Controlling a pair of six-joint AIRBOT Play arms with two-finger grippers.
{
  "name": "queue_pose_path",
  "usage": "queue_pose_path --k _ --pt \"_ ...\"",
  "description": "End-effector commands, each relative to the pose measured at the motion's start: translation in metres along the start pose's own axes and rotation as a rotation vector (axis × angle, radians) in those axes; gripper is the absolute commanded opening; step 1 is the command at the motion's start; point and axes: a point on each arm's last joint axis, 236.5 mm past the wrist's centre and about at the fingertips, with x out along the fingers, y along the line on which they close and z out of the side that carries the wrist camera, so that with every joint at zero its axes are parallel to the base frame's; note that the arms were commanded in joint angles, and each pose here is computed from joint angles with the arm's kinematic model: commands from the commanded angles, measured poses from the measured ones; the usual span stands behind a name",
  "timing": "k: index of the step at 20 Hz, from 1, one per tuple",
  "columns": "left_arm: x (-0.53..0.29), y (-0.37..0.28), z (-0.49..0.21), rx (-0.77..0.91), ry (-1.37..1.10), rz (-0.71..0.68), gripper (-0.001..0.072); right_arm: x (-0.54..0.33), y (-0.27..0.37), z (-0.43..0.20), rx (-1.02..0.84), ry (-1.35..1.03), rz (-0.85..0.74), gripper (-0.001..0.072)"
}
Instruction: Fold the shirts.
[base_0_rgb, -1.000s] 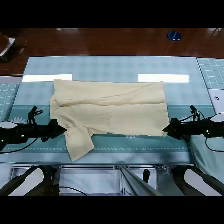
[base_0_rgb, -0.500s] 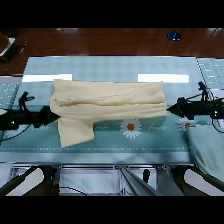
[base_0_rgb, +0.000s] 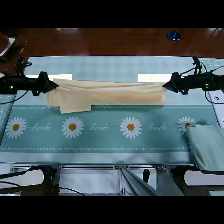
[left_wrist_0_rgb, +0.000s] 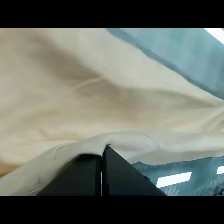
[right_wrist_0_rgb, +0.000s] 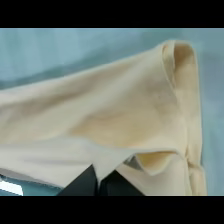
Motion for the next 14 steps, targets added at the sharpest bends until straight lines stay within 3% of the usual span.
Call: queue_pose_path --k 1,10,11,12,13,14 --pt "0.023 -0.002 0.033 -0.007 0.024 -0.007 0.0018 0.018 -0.004 0.029 0.016 -0.011 0.003 0.0017" --pt "0.068 0.001 0.075 0.035 0.029 -0.018 0.0018 0.046 -0.025 0.044 0.059 -0.011 -0.002 0.0018" --pt "0.073 0.001 0.075 0.039 0.033 -0.018 0.002 0.048 -0.025 0.047 0.063 -0.022 0.003 0.0082" --pt "0.079 0.0 0.071 0.041 0.044 -0.019 0.0091 0.048 -0.025 0.05 0.071 -0.036 0.008 0.0285" --pt "0.082 -0.002 0.068 0.044 0.058 -0.021 0.0362 0.047 -0.023 0.053 0.073 -0.046 0.013 0.0416" --pt "0.081 -0.003 0.065 0.042 0.07 -0.023 0.0503 0.045 -0.02 0.054 0.067 -0.042 0.02 0.0412"
